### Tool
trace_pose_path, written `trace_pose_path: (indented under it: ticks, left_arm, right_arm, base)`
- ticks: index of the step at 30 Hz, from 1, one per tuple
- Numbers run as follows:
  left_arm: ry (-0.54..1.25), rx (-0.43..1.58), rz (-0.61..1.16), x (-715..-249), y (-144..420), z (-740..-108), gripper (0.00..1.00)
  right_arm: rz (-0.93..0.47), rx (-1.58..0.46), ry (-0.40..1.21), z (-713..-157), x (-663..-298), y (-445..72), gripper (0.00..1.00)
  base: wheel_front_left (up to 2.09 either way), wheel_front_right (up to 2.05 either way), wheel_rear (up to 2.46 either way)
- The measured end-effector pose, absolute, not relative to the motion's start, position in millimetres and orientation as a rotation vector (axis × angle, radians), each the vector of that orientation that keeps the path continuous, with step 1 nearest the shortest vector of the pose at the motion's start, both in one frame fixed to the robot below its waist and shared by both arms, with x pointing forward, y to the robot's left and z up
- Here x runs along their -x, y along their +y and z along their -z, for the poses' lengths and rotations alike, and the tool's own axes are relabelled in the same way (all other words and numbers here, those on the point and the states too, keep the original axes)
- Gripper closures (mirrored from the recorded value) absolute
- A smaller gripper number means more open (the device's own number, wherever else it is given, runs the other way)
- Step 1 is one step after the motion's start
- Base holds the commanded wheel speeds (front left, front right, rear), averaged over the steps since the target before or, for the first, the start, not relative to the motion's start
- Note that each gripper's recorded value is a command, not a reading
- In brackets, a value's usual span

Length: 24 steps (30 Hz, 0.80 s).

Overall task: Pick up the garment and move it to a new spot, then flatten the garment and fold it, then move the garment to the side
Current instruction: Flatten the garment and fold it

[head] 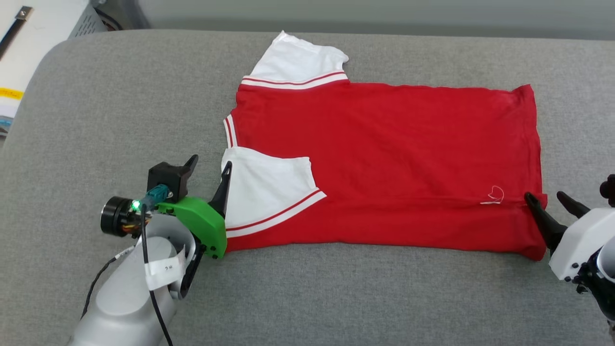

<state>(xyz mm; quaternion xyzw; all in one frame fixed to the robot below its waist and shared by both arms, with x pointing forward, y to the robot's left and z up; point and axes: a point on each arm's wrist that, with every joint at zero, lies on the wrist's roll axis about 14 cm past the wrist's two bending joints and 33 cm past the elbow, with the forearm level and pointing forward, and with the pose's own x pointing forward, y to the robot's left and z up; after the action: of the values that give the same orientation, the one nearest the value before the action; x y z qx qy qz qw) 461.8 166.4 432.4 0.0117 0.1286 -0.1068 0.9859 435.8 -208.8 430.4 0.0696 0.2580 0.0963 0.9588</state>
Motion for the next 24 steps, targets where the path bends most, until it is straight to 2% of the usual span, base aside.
trace_pose_path:
  ticks: [6,11,18,24]
  left_arm:
    - [0.224,0.060,0.158,-439.3,174.1,-443.8,0.00]
    - [0.278,0.110,0.148,-410.6,172.7,-437.5,0.00]
    - [0.460,0.118,0.165,-381.4,165.2,-416.7,0.00]
    - [0.575,0.120,0.166,-376.6,162.8,-408.5,0.00]
  right_arm:
    - [-0.189,-0.102,0.477,-446.4,-417.8,-210.4,0.00]
    - [-0.168,-0.068,0.509,-446.7,-395.6,-213.3,0.00]
    - [-0.117,-0.053,0.609,-437.4,-372.9,-217.0,0.00]
    - [-0.104,-0.052,0.672,-436.0,-366.6,-211.9,0.00]
  base:
    - [0.00,0.00,0.00]
    - [0.00,0.00,0.00]
    - [0.00,0.00,0.00]
    - [0.00,0.00,0.00]
